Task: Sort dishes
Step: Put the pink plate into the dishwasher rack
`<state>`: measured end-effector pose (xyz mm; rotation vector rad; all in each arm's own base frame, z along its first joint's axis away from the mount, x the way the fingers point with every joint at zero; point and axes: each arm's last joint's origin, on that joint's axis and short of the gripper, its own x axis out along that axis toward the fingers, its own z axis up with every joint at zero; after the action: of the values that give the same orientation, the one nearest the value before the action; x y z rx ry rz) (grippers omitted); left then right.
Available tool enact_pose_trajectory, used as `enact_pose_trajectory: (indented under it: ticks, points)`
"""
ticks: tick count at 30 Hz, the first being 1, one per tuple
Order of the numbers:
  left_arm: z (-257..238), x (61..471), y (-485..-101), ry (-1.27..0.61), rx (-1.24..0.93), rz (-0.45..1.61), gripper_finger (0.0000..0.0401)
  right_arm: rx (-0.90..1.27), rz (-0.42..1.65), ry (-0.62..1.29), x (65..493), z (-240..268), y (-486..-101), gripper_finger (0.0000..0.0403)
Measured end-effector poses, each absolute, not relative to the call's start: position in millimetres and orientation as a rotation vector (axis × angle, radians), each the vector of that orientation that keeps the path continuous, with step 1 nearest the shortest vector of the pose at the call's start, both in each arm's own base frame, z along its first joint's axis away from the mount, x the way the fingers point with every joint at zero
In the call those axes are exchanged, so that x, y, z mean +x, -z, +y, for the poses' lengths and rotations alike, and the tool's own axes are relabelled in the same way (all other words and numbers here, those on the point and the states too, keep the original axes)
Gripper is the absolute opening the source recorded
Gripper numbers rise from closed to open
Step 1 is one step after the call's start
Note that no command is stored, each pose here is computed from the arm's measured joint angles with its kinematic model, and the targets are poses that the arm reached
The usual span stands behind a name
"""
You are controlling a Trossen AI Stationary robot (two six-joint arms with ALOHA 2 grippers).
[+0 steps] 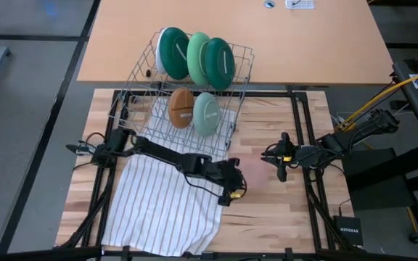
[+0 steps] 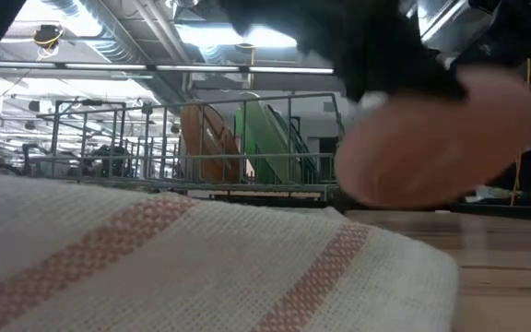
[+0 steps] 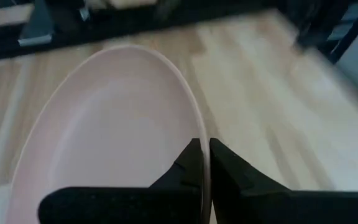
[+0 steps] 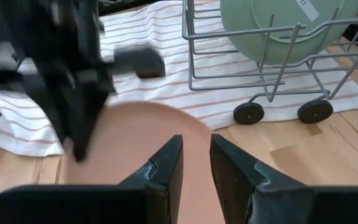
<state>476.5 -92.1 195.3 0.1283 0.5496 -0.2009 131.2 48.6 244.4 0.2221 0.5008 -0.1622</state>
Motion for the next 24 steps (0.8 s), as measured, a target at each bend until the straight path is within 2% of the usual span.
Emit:
enact_pose_trajectory:
  ticks: [7, 13, 20, 24]
  points:
    - [-87, 450, -271, 0.241, -0.050, 0.459, 0.0003, 0.166, 0.492, 0.157, 130, 48, -246, 0.0085]
    - [-81, 408, -324, 0.226, -0.101, 0.510, 0.0002, 0.128, 0.474, 0.176, 129, 46, -247, 0.0085]
    - [-73, 361, -365, 0.188, -0.202, 0.567, 0.0002, 0.114, 0.458, 0.167, 126, 45, -250, 0.0085]
    - [-67, 338, -392, 0.116, -0.286, 0.499, 0.0002, 0.115, 0.458, 0.167, 126, 45, -250, 0.0085]
